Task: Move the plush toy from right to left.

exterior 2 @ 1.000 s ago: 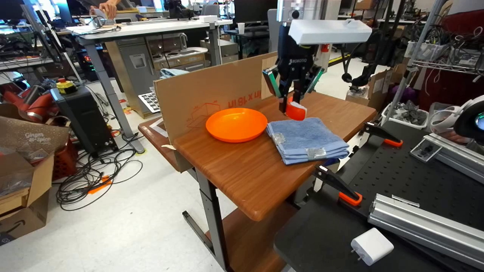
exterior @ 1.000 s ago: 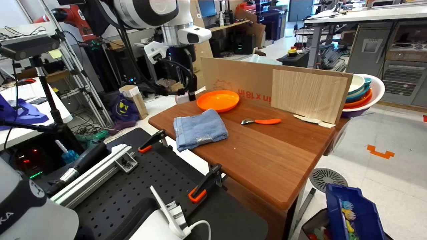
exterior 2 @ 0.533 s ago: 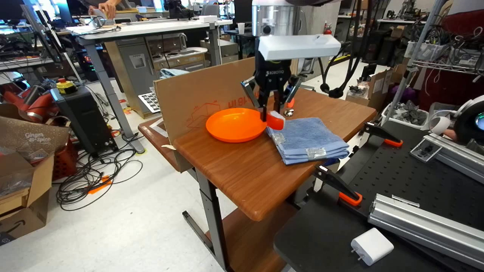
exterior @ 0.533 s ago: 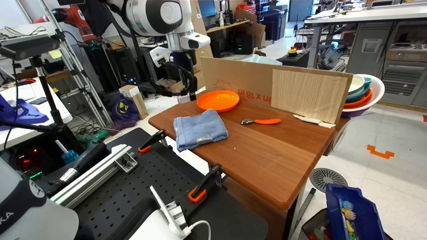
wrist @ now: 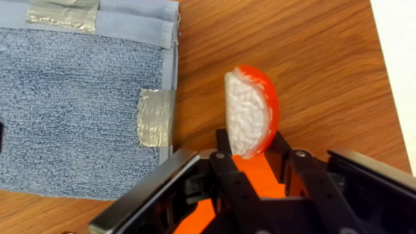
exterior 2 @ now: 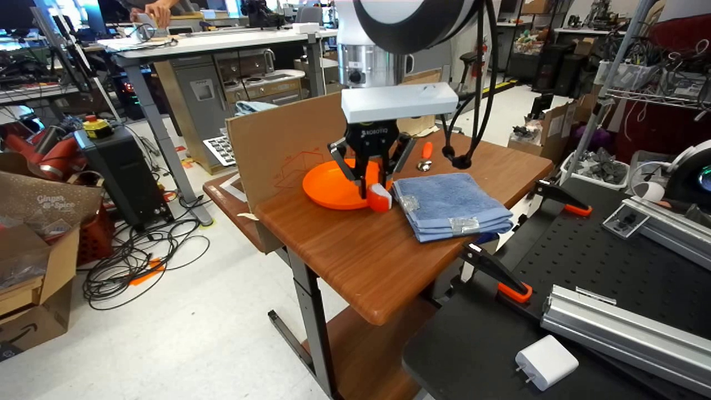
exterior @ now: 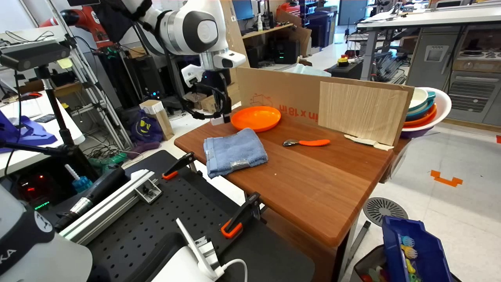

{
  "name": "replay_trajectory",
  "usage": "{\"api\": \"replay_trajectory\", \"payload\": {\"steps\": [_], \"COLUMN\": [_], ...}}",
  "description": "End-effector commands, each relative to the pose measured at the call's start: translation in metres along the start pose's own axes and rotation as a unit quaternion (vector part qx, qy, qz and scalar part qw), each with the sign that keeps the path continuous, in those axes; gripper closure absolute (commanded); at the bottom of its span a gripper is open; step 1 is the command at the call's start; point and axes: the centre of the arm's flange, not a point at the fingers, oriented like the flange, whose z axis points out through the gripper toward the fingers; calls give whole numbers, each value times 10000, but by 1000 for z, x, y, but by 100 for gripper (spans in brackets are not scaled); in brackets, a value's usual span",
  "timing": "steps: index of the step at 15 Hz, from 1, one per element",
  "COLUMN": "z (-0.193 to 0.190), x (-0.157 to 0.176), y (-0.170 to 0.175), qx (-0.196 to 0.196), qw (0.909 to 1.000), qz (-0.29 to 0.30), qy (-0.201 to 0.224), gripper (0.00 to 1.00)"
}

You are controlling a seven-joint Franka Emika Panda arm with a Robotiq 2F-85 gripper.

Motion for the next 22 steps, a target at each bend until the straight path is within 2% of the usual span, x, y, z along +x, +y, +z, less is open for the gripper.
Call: {"api": "replay_trajectory", "payload": {"steps": [1,13,14,16,20,22], "z": [14,50,50,50,47,43], "x": [4,8,8,8,9,10], "y": [-15,-26,-27,-27,-25,-26], "qx": [-102,-404,-406,-408,-376,-342], "qw": [9998,9990,9989,9989,9990,9991], "qz": [34,67,72,109,155,165], "qy": [162,198,200,195,178,192], "gripper": [92,92,42,35,5,0]}}
